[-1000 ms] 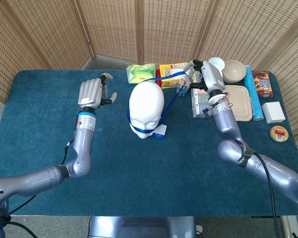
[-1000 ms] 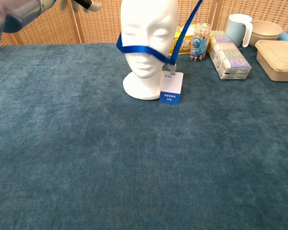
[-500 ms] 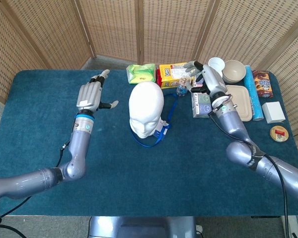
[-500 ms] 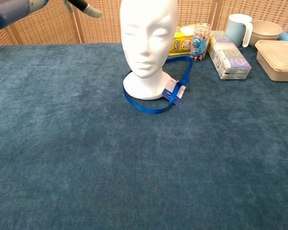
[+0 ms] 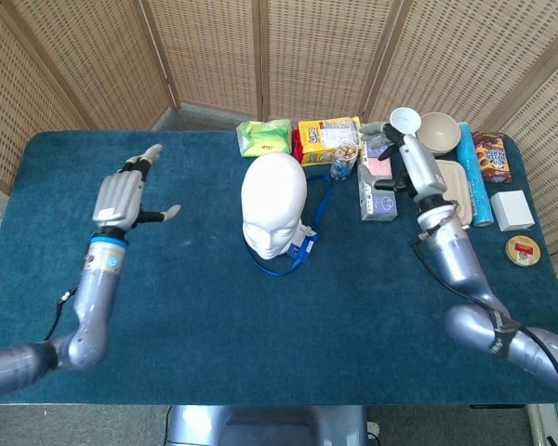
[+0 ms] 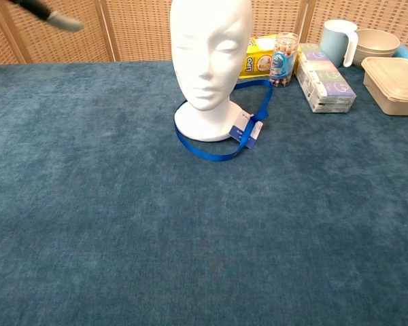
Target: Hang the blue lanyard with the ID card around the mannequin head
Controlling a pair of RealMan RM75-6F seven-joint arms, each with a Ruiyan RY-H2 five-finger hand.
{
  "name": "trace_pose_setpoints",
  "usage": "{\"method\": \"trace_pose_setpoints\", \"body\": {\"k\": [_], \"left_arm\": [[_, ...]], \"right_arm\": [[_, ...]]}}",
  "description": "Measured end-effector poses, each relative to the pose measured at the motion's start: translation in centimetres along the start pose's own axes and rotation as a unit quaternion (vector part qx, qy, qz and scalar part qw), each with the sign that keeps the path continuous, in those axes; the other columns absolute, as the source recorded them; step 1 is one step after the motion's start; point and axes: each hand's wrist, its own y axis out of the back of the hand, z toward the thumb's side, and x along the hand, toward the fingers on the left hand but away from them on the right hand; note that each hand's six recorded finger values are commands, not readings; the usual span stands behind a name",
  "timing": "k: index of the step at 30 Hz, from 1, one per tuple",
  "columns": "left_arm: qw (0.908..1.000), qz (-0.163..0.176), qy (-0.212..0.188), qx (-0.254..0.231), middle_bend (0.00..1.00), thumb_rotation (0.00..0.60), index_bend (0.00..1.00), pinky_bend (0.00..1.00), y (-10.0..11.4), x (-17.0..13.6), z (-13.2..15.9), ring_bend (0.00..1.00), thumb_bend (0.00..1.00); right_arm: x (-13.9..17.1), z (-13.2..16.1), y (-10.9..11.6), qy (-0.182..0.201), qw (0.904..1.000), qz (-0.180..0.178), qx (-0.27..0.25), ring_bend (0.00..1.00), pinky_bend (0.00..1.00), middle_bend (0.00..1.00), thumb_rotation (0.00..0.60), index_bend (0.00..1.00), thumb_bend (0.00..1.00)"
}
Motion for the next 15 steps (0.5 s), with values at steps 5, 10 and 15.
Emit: {"method": "trace_pose_setpoints", "body": {"k": [5,10,15], "left_arm": [[0.9994,-0.012,0.009,0.032,0.18,0.515,0.05,0.28,-0.1,-3.5,-4.2,0.14,0.19],[0.9978,-0.015,0.019,0.061,0.18,0.514,0.06,0.27,0.6,-7.4,-8.1,0.14,0.19],[0.9966,-0.02,0.033,0.073,0.18,0.515,0.07,0.27,1.0,-10.6,-10.9,0.14,0.18]], "right_arm": [[4.1,-1.5,0.6,0.009,0.9992,-0.003,0.038,0.33,0.38,0.33,0.6,0.3,0.4],[9.0,-3.8,1.2,0.002,0.9968,-0.012,0.079,0.33,0.38,0.35,0.6,0.32,0.4],[13.2,-5.7,1.2,-0.014,0.9932,-0.009,0.115,0.33,0.38,0.35,0.6,0.32,0.39]]}}
